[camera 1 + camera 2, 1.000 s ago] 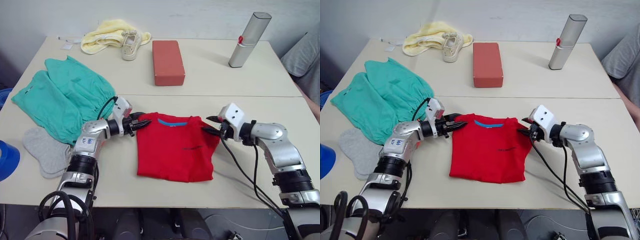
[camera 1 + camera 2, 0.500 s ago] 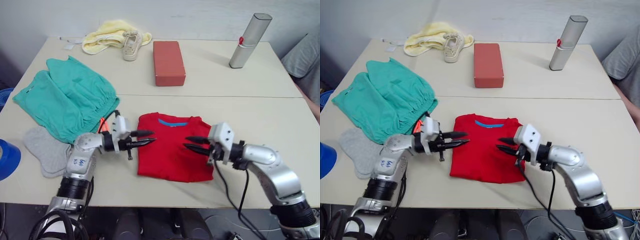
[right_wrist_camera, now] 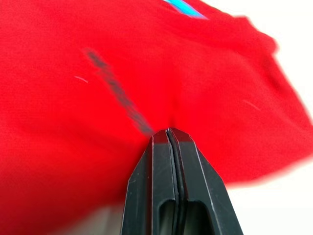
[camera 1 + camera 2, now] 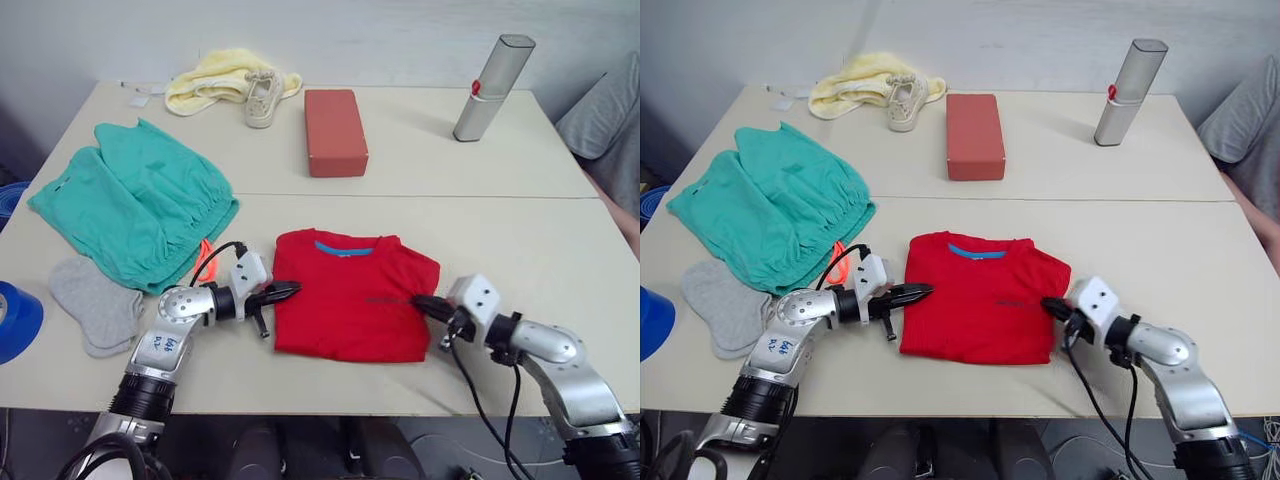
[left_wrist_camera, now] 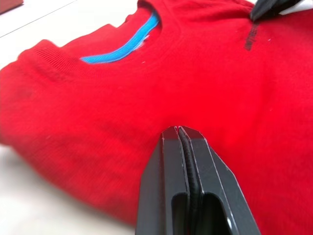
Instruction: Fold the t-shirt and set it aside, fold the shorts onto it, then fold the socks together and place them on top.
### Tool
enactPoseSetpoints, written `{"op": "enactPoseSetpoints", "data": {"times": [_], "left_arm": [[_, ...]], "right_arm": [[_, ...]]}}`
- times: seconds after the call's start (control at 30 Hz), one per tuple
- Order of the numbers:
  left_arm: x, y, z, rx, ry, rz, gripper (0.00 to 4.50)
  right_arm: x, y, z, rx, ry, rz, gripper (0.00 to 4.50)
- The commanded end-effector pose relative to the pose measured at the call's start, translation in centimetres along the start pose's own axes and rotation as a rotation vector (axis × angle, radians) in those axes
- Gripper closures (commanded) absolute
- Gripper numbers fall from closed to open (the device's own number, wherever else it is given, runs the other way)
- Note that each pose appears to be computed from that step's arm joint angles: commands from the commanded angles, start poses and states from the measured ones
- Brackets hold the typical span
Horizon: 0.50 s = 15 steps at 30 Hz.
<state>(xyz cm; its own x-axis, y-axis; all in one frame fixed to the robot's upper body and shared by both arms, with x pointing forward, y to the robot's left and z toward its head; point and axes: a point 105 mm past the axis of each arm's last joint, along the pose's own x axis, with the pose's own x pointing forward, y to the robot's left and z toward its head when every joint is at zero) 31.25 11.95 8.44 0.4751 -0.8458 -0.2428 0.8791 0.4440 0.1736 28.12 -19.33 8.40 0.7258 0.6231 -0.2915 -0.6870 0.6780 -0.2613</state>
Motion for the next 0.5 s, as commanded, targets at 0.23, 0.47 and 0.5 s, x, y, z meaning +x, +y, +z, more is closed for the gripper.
{"op": "enactPoseSetpoints", "data": {"times": [0.23,0.47,0.5], "left_arm": [[-1.4,-0.3,4.8,0.053,-0.248,-0.137,4.46],[2.6,1.9,3.9,0.047,-0.125,-0.048,4.46],[3.0,2.6,3.6,0.042,-0.101,-0.005,4.46]], "right_arm": [[-0.1,1.2,7.5,0.036,-0.287,0.107,4.50],[4.4,0.5,5.1,0.018,-0.136,0.046,4.50],[4.7,0.2,4.5,0.025,-0.123,0.030,4.50]]}}
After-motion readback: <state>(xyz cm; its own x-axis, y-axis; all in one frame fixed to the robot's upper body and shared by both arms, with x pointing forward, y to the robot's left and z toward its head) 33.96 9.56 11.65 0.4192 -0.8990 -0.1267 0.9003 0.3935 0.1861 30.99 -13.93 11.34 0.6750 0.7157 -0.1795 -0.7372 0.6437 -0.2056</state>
